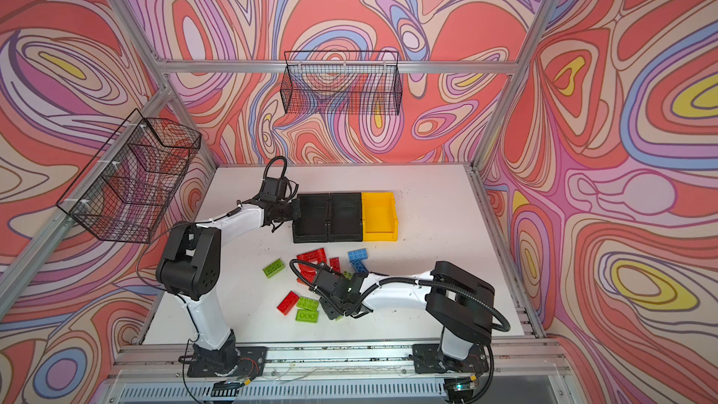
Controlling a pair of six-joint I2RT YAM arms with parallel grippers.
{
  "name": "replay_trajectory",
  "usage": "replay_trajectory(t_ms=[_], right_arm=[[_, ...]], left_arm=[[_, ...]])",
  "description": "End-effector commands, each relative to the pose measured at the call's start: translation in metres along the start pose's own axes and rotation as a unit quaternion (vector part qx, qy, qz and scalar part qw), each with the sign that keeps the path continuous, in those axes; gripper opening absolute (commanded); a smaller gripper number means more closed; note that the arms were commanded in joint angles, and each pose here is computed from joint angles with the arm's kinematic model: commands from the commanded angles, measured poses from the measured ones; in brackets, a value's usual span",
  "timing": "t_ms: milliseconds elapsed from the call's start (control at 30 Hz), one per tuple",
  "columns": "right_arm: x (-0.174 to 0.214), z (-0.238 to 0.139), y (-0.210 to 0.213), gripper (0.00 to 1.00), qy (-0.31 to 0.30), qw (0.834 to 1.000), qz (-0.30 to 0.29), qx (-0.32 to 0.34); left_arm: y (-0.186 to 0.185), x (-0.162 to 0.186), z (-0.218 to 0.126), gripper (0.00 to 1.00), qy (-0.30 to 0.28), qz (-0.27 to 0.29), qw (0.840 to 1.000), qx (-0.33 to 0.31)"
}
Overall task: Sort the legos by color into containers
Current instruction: 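Close the right gripper on the lime-green brick, then carry the lime-green brick with the right gripper over the yellow bin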
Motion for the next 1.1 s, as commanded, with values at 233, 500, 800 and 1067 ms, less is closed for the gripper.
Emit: replay_trajectory(t_ms=[233,500,800,1067], right_arm=[[0.000,-0.009,0.000,0.50,-0.015,1.000,0.018,-0.003],[0.011,0.003,0.001,0.55,-0.002,1.000,0.017,0.010],[0.013,0.010,-0.001,0.40,-0.012,0.999,0.026,0.019],[-0.002,-0.018,0.004,0.27,-0.051,0.998,0.035,-0.002]], left_arm=[[0.009,0.004,0.003,0.09,0.021,-0.004,1.000,-0.017],[0.010,0.004,0.003,0.09,0.021,-0.005,1.000,-0.017],[0.010,0.003,0.002,0.09,0.021,-0.005,1.000,-0.017],[0.010,0.004,0.001,0.09,0.023,-0.003,1.000,-0.021]])
Point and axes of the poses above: each gripper's point midway between its finger pads, its own z axis out along the fingers, its own y axis along the line the jaws close on, x = y × z, the point moved 8 cm from there along -z, back along the fingers, and after that the axes turned 13 degrees about z, right-handed, at the moved point
